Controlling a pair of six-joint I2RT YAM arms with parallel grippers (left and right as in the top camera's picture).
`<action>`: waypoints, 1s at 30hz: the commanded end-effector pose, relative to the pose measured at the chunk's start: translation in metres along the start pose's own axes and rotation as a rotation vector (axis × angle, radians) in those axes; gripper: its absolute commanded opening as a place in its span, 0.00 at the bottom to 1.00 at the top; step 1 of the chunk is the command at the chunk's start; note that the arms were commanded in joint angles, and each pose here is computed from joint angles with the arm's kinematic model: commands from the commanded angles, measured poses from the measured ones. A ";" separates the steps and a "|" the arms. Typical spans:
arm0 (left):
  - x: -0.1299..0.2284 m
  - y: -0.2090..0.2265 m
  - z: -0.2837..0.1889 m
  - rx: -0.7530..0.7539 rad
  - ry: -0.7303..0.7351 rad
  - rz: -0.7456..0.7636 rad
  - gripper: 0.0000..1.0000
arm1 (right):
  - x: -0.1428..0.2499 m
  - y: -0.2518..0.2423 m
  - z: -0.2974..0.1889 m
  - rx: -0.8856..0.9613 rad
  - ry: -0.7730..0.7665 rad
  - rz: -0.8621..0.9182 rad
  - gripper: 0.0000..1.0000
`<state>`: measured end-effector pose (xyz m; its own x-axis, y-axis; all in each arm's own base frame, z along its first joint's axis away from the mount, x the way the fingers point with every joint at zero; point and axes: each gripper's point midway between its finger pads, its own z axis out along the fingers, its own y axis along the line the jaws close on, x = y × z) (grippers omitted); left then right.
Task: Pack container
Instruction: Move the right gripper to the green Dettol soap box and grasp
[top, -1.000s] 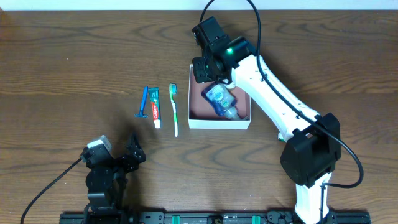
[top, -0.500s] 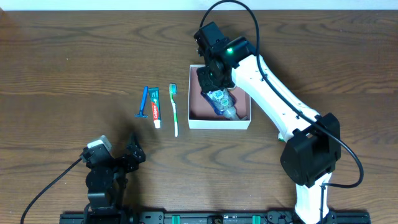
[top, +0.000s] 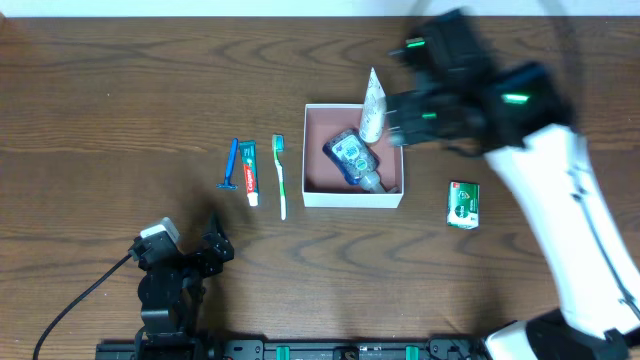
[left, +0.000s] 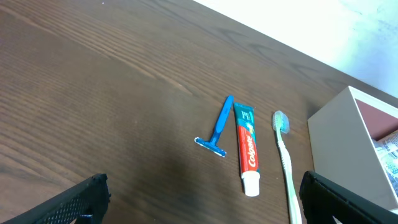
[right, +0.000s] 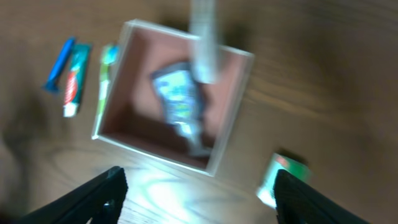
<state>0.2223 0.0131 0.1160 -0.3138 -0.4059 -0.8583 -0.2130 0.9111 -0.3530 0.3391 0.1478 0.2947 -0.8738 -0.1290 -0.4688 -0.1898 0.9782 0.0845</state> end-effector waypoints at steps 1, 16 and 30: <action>0.008 0.003 0.003 -0.005 0.016 -0.007 0.98 | 0.006 -0.049 0.005 0.106 0.048 0.171 0.82; 0.008 0.003 0.003 -0.005 0.015 -0.006 0.98 | 0.121 -0.107 0.103 0.186 0.435 0.387 0.79; 0.008 0.003 0.003 -0.005 0.015 -0.007 0.98 | 0.189 -0.146 0.163 0.272 0.479 0.539 0.99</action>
<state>0.2222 0.0131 0.1159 -0.3142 -0.4059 -0.8582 -0.2132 0.9111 -0.3529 0.2794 0.0089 0.0605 -0.9409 0.3386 -0.0007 0.3378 0.9385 -0.0717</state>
